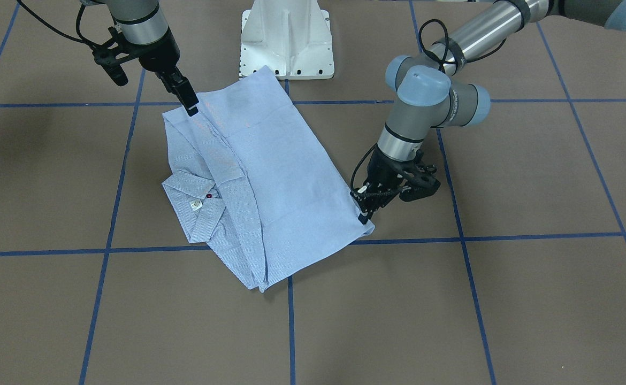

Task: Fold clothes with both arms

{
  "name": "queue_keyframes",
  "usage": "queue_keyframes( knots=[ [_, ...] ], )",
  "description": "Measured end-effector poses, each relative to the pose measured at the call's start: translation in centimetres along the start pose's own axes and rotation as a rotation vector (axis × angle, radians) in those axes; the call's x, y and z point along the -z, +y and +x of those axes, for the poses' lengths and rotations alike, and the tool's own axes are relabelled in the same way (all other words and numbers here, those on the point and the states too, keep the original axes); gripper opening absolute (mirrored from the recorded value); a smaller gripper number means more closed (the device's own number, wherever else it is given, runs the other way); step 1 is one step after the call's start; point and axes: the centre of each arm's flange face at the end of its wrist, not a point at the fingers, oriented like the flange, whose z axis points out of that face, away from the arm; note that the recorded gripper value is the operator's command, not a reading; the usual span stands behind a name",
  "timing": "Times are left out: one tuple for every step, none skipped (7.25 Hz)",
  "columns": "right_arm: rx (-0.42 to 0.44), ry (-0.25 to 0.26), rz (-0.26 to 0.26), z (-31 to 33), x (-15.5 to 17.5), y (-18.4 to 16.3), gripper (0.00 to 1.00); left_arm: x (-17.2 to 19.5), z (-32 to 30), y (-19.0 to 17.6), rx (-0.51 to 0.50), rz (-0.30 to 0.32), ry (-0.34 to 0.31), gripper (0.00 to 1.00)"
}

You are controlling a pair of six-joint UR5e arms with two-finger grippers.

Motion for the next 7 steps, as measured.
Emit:
queue_keyframes(
  knots=[
    [0.000,-0.008,-0.003,-0.3,0.3,0.1,1.00,-2.1,2.0,-3.2,-0.022,0.034,0.016,0.00],
    [0.001,-0.016,-0.006,-0.7,0.5,0.3,1.00,-4.1,4.1,-5.4,-0.039,0.057,0.030,0.00],
    [0.003,-0.021,-0.008,-0.9,0.6,0.5,1.00,-5.6,6.1,-6.8,-0.051,0.069,0.040,0.54],
    [0.004,-0.026,-0.008,-1.1,0.6,0.6,1.00,-6.4,7.0,-7.6,-0.057,0.075,0.046,0.98],
    [0.005,-0.030,-0.006,-1.2,0.6,0.7,1.00,-6.7,7.4,-8.2,-0.065,0.078,0.049,0.99],
    [0.011,-0.046,-0.006,-1.9,0.5,1.4,1.00,-6.2,7.6,-8.4,-0.076,0.075,0.060,0.99],
    [0.026,-0.062,0.006,-3.1,-0.1,2.9,1.00,-5.0,6.9,-8.3,-0.083,0.050,0.081,0.99]
  ],
)
